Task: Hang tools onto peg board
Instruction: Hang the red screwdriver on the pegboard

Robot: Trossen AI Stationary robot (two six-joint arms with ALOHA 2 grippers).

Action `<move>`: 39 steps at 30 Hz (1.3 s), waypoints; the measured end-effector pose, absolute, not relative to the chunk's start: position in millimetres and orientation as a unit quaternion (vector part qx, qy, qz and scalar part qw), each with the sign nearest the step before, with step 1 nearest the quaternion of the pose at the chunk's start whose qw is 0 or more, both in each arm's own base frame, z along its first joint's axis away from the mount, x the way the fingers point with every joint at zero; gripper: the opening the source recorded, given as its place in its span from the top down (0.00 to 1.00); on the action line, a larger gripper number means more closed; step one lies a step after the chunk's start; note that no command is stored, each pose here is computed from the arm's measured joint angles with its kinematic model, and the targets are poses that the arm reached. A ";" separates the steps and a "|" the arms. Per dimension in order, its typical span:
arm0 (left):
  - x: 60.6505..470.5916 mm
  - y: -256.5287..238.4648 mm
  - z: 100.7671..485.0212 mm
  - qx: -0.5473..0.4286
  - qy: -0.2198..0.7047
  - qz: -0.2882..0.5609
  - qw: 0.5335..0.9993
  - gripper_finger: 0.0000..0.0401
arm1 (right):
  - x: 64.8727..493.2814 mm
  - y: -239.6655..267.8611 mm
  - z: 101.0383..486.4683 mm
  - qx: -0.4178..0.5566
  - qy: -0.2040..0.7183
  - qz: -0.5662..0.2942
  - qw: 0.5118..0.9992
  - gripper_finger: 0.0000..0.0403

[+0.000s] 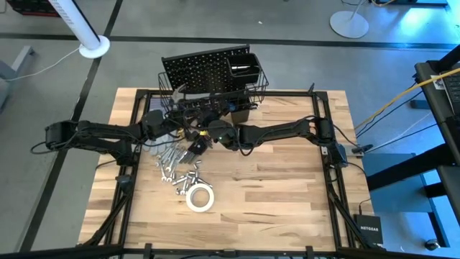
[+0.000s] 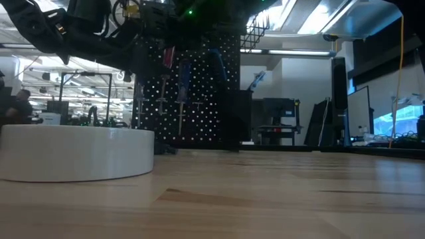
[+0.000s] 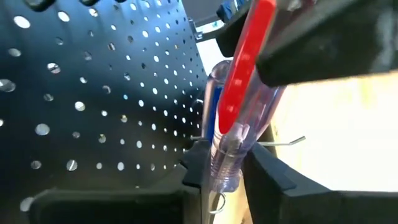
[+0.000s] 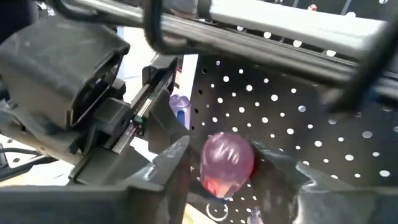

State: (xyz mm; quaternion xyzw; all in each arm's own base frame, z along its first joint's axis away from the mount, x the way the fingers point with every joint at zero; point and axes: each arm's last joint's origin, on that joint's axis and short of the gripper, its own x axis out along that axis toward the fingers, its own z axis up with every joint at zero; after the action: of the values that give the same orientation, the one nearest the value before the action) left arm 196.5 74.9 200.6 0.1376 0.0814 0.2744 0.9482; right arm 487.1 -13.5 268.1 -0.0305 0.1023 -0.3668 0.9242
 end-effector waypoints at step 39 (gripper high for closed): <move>193.4 71.0 211.6 0.131 0.039 0.296 0.945 0.84 | 486.0 -3.5 264.4 -0.046 0.122 -0.368 0.921 0.55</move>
State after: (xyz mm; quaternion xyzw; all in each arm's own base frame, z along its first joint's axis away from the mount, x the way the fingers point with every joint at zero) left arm 193.4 71.0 211.6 0.1305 0.0390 0.2965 0.9453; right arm 486.0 -3.5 264.4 -0.0464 0.1220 -0.3676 0.9208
